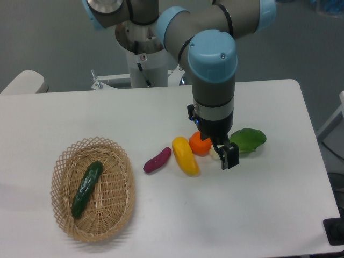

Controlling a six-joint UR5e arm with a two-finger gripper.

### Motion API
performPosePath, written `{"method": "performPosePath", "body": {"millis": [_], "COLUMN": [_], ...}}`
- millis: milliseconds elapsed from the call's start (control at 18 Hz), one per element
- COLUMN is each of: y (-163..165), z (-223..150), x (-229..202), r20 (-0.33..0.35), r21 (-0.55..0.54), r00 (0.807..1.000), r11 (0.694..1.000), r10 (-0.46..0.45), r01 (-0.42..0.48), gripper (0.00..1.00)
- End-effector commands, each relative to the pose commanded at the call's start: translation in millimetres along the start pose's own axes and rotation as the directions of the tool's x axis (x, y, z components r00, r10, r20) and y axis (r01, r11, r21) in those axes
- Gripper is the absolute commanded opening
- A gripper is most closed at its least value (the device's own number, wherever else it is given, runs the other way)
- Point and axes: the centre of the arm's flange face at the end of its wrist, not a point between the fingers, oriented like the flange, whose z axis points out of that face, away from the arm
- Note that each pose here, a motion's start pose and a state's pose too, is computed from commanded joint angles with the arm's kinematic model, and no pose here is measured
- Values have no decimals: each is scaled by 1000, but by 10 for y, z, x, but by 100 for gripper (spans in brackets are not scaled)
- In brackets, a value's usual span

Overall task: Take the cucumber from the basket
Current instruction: 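Move the gripper over the wicker basket above the green cucumber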

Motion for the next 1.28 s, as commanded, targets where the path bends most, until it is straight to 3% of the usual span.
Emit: {"method": "performPosePath", "body": {"millis": [389,556,778,889,1167,1278], "y": [-213,-387,-787,-1050,-1731,-1899], "z": [49,185,254,295,357,499], "x": [67,202,385,507,816,960], "r20": [-12,-45,-72,-87,-105,-125], "r21": [9,13,5,0,-27,-57], "r00": [1000,998,976,957,883,838], "r11": [1000,999,979,960,889,847], "r10": [9,-51,-204,-277,-457,-531], "r01": [-9,52,205,278,457,528], "gripper": [100,100,100,100,100,100]}}
